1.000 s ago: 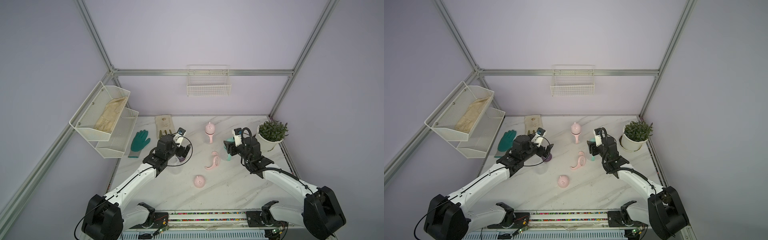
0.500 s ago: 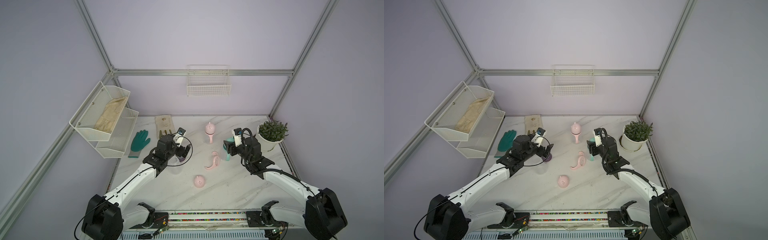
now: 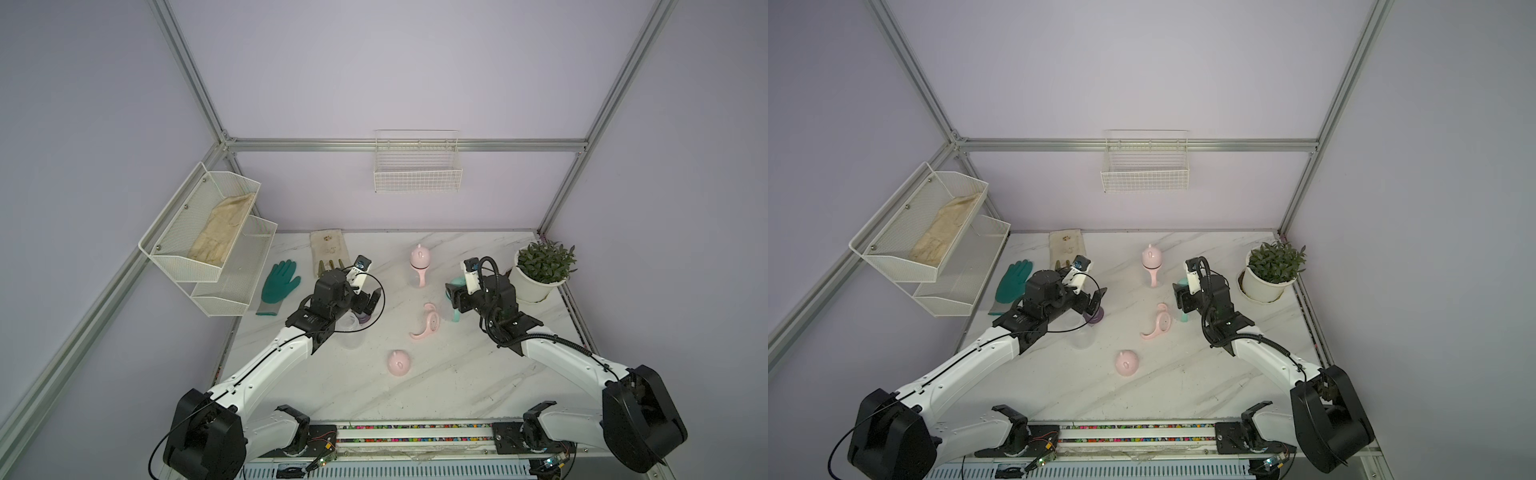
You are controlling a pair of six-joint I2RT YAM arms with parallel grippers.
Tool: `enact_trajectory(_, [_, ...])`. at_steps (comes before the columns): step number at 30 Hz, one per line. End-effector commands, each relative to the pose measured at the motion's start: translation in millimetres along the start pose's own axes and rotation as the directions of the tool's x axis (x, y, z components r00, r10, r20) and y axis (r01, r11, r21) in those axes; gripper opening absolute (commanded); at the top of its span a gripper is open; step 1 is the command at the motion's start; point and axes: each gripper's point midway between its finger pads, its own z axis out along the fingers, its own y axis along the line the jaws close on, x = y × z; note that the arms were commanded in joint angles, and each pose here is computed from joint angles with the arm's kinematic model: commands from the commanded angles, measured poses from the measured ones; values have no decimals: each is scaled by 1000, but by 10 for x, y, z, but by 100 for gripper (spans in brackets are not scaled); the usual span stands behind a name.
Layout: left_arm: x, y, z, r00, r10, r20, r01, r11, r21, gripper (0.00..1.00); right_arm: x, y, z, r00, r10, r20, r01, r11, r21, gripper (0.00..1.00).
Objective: Assemble the baby bottles
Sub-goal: Close the lid on the baby bottle.
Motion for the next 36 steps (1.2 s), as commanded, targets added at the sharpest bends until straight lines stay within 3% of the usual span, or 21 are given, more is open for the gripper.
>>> enact_trajectory(1, [-342,88,-80,996,12,84,-10,1000,-24,100,58,10,35,1000,-10,-11,10,1000,0,72])
enact_trajectory(7, [-358,78,-69,996,6,88,-4,1000,-17,100,-38,-1,5,1000,9,-28,-9,1000,6,83])
enact_trajectory(17, [-577,48,73,987,-44,153,47,999,-12,100,-743,46,-254,995,97,39,-95,995,-31,90])
enact_trajectory(23, [-976,-338,256,978,16,209,-17,1000,7,100,-748,-243,-199,969,247,-3,-244,959,145,77])
enact_trajectory(30, [-1351,-740,491,955,-62,290,14,986,164,96,-519,-183,-179,960,278,-30,-275,958,82,64])
enact_trajectory(36, [-1445,-993,657,939,-124,320,35,962,269,86,-371,-301,-167,946,322,-35,-320,946,56,54])
